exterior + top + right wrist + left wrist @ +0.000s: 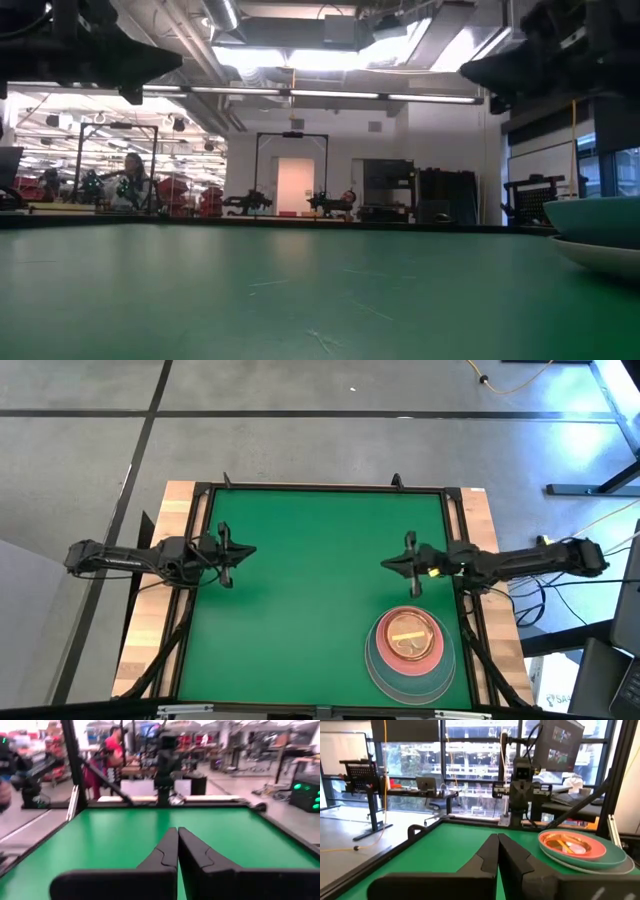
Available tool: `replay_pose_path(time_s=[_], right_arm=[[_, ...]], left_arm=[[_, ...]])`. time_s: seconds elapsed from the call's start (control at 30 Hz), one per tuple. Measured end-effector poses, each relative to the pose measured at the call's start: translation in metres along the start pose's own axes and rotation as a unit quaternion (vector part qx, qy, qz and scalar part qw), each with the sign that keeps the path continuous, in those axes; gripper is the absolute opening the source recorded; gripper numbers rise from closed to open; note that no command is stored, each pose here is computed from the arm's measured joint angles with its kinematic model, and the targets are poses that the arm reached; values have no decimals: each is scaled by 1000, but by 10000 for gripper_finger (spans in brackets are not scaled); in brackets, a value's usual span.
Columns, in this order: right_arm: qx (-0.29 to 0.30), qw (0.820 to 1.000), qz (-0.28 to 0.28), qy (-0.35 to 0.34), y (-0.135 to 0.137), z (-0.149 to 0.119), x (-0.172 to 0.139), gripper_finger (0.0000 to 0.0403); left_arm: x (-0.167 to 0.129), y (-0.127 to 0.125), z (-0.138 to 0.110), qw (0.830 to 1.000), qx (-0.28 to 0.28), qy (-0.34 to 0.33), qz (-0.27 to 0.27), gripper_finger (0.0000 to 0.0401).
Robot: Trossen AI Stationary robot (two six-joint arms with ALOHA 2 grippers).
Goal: Stack plastic plates
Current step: Return to Home Position
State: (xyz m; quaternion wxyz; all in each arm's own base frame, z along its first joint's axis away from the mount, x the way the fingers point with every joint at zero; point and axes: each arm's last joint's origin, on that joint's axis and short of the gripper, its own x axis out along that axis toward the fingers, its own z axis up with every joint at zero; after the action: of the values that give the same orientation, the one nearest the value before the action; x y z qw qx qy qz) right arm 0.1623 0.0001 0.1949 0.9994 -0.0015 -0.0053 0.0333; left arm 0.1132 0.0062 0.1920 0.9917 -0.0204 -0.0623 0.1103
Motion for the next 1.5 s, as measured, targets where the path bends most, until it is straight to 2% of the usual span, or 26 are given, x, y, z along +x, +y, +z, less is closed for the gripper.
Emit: replay_pose_path(time_s=[0.13,0.37,0.5,0.63,0.83,1.1,1.17,1.27,1.4,1.5], right_arm=[[8,1000,-13,-27,1,1,-20,5],[11,1000,-12,-19,3,0,-52,5],[10,998,-22,-52,4,0,-68,5],[14,999,-24,-45,4,-17,-66,5],[34,996,-78,-13,1,-26,-65,5],[24,997,-74,-7,1,-26,-65,5],[20,997,-76,-8,1,-26,-65,5],[9,996,-85,-7,0,-26,-65,5],[-4,996,-89,-7,0,-26,-65,5],[-1,996,-84,-6,0,-26,-65,5]], left_arm=[[-3,1,1,1000,-4,-2,0,3],[-7,2,1,1000,-7,-1,1,3],[-9,2,-2,1000,-2,11,1,3],[-11,3,-12,1000,-6,5,2,3],[-14,6,-15,1000,-7,14,17,3],[-18,3,-12,999,5,-1,-47,3],[-18,3,-12,999,6,-3,-49,3],[-18,4,-14,999,9,9,-29,3],[-18,7,-15,999,23,14,24,3],[-18,9,-18,998,12,28,61,3]])
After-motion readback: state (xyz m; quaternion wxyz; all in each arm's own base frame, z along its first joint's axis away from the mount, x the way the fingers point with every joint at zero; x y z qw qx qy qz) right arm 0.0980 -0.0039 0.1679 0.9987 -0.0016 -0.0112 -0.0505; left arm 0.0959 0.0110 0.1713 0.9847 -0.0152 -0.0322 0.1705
